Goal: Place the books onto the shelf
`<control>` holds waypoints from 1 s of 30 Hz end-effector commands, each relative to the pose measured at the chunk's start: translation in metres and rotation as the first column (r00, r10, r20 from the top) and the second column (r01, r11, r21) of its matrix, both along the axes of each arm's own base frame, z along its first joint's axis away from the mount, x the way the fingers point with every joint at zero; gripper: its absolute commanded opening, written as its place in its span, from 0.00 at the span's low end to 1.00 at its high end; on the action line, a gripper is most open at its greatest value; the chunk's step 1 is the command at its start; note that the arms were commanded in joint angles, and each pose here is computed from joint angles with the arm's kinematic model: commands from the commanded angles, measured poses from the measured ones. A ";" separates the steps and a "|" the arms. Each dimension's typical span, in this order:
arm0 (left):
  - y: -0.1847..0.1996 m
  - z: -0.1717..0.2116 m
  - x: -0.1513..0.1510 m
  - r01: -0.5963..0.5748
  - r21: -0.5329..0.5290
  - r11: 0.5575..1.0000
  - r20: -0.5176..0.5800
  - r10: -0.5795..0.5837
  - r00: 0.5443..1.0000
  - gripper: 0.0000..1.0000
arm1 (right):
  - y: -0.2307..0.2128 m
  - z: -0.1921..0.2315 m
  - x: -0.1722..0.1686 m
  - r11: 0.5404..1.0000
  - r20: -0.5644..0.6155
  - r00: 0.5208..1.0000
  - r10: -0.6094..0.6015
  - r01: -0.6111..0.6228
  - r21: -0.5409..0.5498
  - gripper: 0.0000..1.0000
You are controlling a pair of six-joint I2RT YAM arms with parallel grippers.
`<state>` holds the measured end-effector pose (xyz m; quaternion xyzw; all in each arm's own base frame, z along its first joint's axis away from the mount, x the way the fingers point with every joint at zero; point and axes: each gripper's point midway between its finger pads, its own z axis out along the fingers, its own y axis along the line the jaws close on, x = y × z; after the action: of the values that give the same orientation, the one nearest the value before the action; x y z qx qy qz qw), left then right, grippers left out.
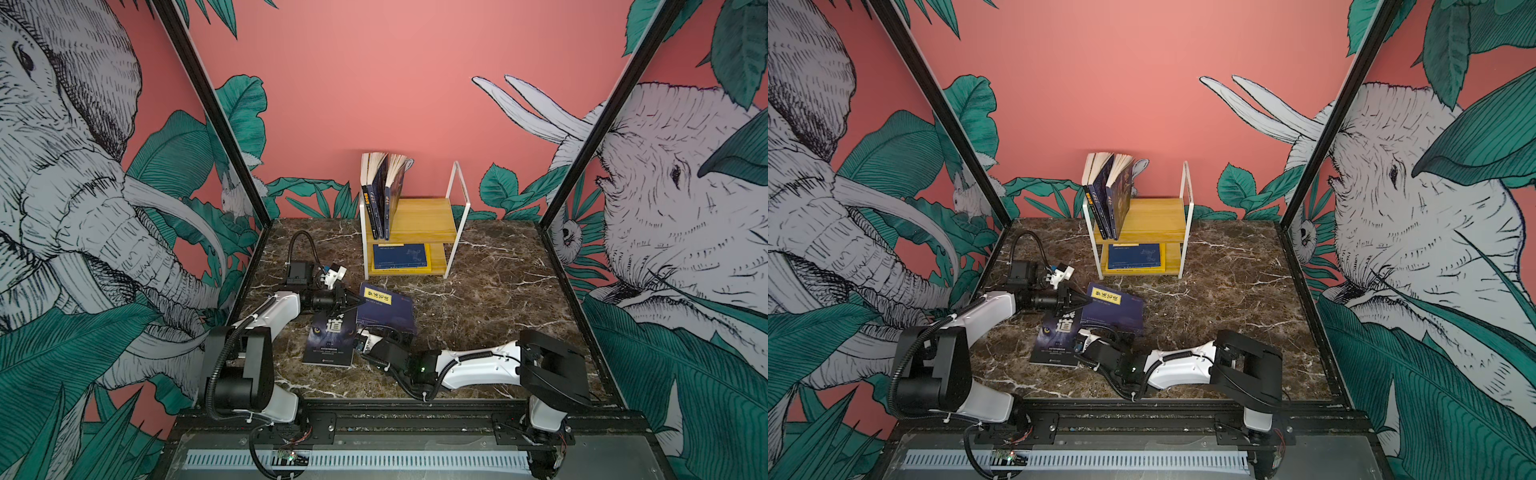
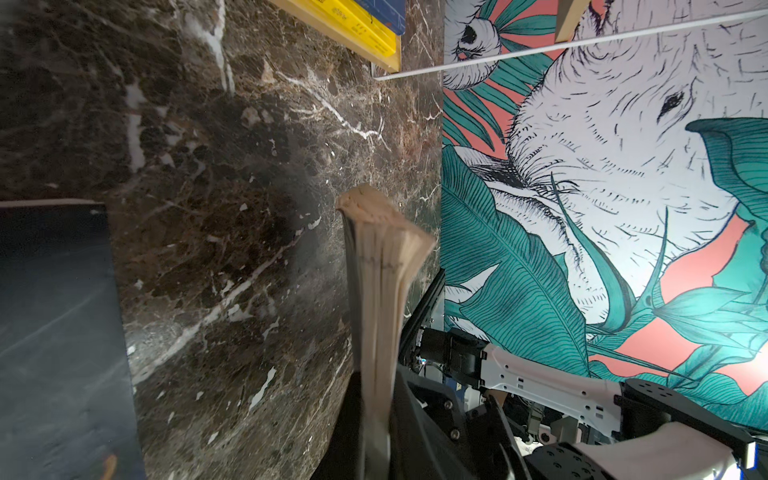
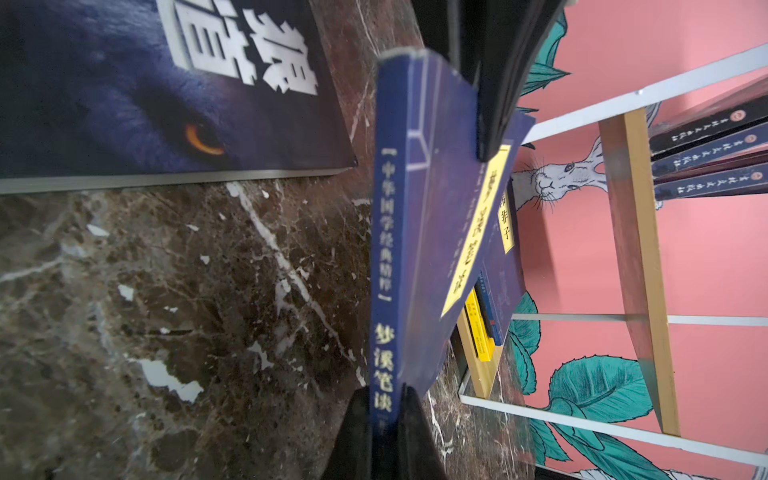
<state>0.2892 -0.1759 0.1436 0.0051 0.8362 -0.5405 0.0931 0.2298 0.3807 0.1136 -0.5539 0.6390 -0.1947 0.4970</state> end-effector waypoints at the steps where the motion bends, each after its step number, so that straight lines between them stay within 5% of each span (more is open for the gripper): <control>1: 0.003 0.013 -0.007 0.012 0.016 1.000 0.058 -0.013 0.998 0.54 | -0.010 0.025 0.011 0.998 0.096 0.994 -0.052 0.049 0.033 0.00; 3: 0.011 0.018 -0.004 -0.017 0.051 0.999 0.108 0.011 0.994 0.94 | -0.015 0.027 0.013 0.998 0.123 0.990 -0.065 0.065 0.002 0.00; 4: 0.017 0.020 -0.003 -0.036 0.068 0.997 0.135 0.026 0.990 0.99 | -0.017 0.027 0.014 0.997 0.135 0.988 -0.071 0.072 -0.008 0.00; 9: 0.044 0.038 -0.002 -0.144 0.136 0.980 0.346 0.090 0.934 0.99 | -0.026 0.034 0.019 0.992 0.235 0.968 -0.090 0.107 -0.063 0.00; 13: 0.068 0.056 -0.007 -0.249 0.233 0.940 0.534 0.090 0.841 0.99 | -0.026 0.032 0.025 0.981 0.323 0.944 -0.064 0.119 -0.151 0.00; 18: 0.108 0.062 -0.013 -0.477 0.335 0.813 0.744 0.082 0.663 0.99 | -0.021 0.036 0.043 0.965 0.455 0.890 -0.030 0.144 -0.219 0.00; 23: 0.120 0.068 -0.018 -0.531 0.239 0.813 0.777 0.168 0.607 0.99 | -0.029 0.040 0.065 0.951 0.515 0.856 -0.035 0.186 -0.246 0.00; 30: 0.130 0.070 -0.013 -0.561 0.265 0.784 0.786 0.162 0.597 0.99 | -0.039 0.042 0.103 0.925 0.562 0.826 -0.031 0.236 -0.296 0.00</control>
<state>0.2720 -0.0498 0.2021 0.0481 0.8295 -0.2523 0.4960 0.3203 0.3452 0.1265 -0.5429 0.4745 -0.4655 0.5132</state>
